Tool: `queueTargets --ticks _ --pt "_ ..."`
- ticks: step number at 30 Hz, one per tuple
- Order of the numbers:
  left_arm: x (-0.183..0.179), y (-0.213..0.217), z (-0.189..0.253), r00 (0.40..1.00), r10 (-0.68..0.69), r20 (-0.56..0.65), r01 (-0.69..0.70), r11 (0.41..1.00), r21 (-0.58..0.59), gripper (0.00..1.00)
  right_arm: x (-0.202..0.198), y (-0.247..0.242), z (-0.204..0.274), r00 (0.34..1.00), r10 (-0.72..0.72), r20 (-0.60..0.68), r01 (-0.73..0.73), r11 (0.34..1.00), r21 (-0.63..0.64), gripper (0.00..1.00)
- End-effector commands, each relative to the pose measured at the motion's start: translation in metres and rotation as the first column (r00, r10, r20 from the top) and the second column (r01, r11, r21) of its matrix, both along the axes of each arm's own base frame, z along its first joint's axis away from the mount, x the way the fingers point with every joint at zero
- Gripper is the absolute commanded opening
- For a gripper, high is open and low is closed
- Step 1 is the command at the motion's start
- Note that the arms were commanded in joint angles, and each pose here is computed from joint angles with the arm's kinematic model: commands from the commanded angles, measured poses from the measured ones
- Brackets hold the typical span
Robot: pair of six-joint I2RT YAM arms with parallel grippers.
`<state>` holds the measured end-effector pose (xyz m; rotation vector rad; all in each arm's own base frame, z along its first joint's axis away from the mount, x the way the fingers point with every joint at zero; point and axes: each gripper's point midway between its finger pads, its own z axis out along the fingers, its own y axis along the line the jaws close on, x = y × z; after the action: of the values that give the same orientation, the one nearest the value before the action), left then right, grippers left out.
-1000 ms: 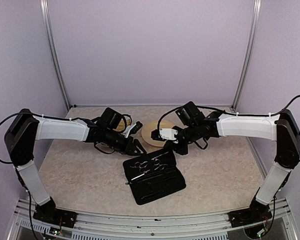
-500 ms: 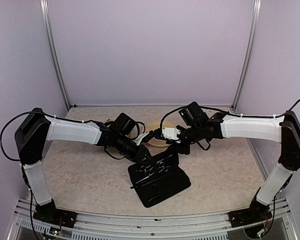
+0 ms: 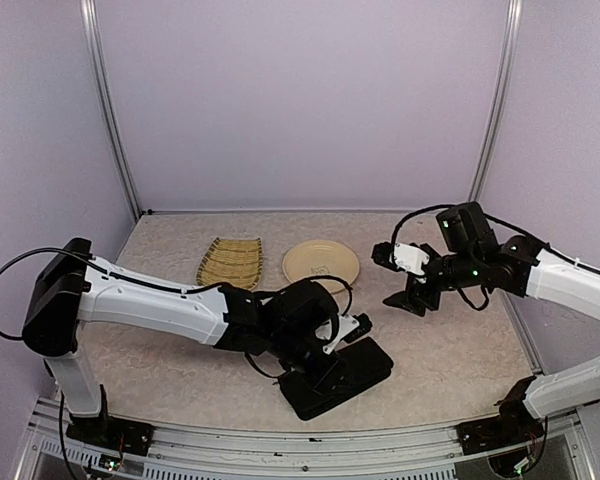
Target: Sort the hair-cutting tools
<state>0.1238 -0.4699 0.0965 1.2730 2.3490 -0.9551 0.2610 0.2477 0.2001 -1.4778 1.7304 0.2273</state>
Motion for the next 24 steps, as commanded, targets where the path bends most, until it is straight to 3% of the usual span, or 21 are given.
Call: queueTargets --ticks 1,4,7,12,15,17,20,24 --pt "-0.014 -0.014 -0.031 0.999 0.042 0.008 -0.042 0.998 0.035 0.46 -0.006 -0.031 -0.019 0.995 -0.104 0.003 0.104 0.994 -0.023 0.82" --pt "-0.017 -0.011 -0.056 0.998 0.065 -0.014 -0.064 0.996 0.067 0.46 -0.012 -0.034 -0.02 0.995 -0.096 -0.008 0.096 0.995 0.003 0.85" --pt "-0.016 -0.014 -0.048 0.998 0.067 0.002 -0.067 0.997 0.045 0.46 -0.018 -0.031 -0.024 0.997 -0.068 -0.032 0.068 0.998 0.015 0.83" --pt "-0.017 -0.024 0.019 0.994 0.066 0.081 -0.062 0.996 -0.057 0.47 -0.044 -0.013 -0.025 0.989 0.113 -0.101 -0.108 0.993 0.053 0.8" --pt "-0.016 -0.016 0.065 0.986 0.103 0.131 -0.085 0.987 -0.135 0.47 -0.061 -0.005 -0.039 0.959 0.236 -0.156 -0.233 0.972 0.038 0.72" --pt "-0.004 0.003 0.086 0.965 0.181 0.187 -0.15 0.974 -0.17 0.48 -0.069 0.003 -0.044 0.938 0.3 -0.173 -0.299 0.954 0.028 0.69" --pt "0.022 0.052 0.083 0.896 0.347 0.277 -0.305 0.935 -0.183 0.52 -0.074 0.019 -0.046 0.926 0.345 -0.155 -0.345 0.938 0.029 0.67" --pt "0.037 0.105 0.059 0.846 0.464 0.265 -0.433 0.886 -0.169 0.54 -0.1 0.043 -0.061 0.894 0.435 -0.102 -0.443 0.895 -0.061 0.7"
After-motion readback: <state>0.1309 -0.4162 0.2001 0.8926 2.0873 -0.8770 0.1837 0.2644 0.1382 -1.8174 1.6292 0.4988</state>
